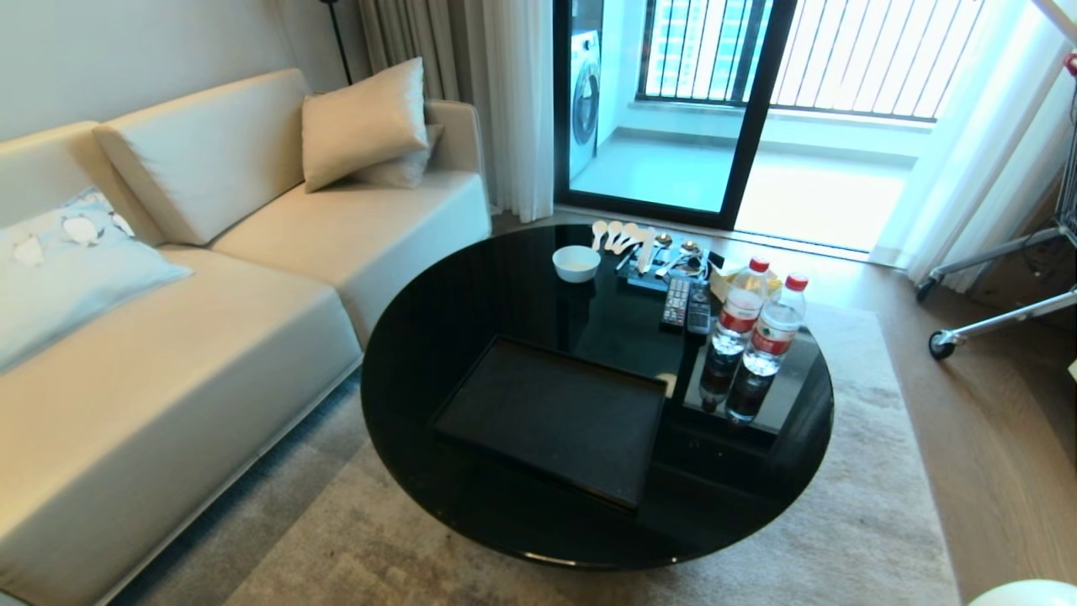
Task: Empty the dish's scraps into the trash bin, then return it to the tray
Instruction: Put the bowl back to the table
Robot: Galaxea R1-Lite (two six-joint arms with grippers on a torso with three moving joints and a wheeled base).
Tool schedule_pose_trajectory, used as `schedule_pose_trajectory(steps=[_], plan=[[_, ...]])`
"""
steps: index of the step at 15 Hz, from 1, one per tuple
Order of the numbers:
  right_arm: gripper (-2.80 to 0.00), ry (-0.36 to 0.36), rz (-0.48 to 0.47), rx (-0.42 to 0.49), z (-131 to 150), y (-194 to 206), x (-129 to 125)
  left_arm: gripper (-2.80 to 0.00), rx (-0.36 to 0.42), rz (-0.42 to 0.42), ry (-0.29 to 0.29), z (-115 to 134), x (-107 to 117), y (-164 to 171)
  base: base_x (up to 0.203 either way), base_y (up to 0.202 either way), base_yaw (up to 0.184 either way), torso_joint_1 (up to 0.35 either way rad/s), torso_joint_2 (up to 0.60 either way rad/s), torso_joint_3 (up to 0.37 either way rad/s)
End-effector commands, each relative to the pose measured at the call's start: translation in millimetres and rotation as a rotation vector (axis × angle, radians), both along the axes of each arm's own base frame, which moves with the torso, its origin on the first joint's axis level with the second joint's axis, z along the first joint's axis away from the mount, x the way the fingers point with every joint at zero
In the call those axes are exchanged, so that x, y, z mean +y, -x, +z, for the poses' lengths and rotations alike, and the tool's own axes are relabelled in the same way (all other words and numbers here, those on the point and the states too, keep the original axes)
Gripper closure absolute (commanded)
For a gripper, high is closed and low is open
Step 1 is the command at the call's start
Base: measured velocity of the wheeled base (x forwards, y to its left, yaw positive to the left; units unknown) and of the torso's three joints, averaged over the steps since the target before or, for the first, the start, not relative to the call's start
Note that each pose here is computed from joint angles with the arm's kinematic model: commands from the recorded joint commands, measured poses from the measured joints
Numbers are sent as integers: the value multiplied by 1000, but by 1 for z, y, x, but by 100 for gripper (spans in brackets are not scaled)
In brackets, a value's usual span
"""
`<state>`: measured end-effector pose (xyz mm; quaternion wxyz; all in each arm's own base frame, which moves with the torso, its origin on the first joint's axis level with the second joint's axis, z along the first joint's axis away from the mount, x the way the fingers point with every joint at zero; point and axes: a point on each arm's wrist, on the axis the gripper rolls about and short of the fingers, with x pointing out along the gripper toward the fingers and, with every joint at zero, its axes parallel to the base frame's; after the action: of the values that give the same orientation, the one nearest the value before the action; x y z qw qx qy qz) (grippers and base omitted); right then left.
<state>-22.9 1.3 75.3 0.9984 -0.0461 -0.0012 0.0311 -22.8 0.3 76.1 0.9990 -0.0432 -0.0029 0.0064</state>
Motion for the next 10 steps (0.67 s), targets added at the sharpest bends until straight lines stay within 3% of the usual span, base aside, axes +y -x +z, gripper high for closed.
schedule_pose_trajectory(steps=[1,7,10], plan=[[0,1,1,1,0,0,0,0,-1,1,1,0,0,0,186,0,0,-1,3,7],[0,3,1,1,0,0,0,0,-1,1,1,0,0,0,186,0,1,3,3,3],[0,3,1,2,0,0,0,0,-1,1,1,0,0,0,38,0,-1,4,1,1]])
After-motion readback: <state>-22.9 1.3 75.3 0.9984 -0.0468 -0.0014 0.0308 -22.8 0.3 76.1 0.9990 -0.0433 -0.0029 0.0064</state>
